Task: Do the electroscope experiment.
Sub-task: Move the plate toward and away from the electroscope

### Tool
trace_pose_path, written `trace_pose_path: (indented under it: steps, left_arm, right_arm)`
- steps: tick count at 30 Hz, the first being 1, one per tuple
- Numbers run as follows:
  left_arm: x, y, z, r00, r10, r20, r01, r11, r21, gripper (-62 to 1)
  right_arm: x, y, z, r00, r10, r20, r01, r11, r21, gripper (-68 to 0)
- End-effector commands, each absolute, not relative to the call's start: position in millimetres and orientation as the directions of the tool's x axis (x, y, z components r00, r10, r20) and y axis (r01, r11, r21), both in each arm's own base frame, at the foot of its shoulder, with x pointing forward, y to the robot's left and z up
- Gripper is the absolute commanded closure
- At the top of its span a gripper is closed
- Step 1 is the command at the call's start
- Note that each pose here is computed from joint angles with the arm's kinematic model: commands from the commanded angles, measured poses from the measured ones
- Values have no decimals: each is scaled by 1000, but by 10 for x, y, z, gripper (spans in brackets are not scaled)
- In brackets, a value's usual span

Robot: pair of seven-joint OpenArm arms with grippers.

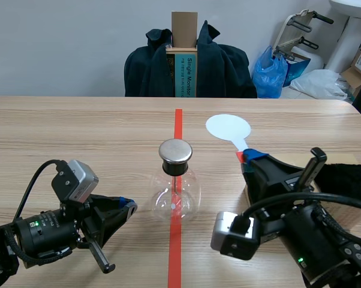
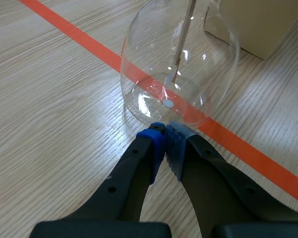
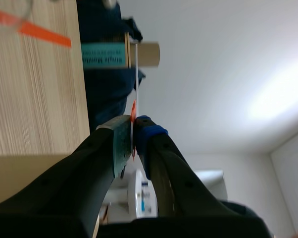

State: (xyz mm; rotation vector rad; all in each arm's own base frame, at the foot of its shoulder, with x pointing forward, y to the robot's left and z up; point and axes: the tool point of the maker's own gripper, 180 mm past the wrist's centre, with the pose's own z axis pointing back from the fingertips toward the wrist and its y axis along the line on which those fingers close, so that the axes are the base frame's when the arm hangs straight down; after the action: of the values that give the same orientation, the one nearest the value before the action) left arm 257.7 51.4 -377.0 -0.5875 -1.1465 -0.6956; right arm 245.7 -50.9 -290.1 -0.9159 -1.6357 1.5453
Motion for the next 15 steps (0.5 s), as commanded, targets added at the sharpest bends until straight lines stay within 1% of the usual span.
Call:
trace_pose_path:
  steps: [1, 7, 15]
  left_arm:
    - [2626, 460, -3650, 223, -157, 962, 754, 653, -68, -24]
    - [2627, 459, -3646, 221, -155, 963, 754, 653, -68, -24]
    - [2626, 460, -3647, 221, -155, 963, 754, 653, -68, -24]
  right_arm:
    - [2467, -459, -2784, -539, 842, 1, 70, 47, -996, -9]
    - [2304, -241, -2785, -660, 752, -14, 72, 45, -996, -9]
    - [2184, -116, -2798, -728, 685, -30, 74, 35, -997, -9]
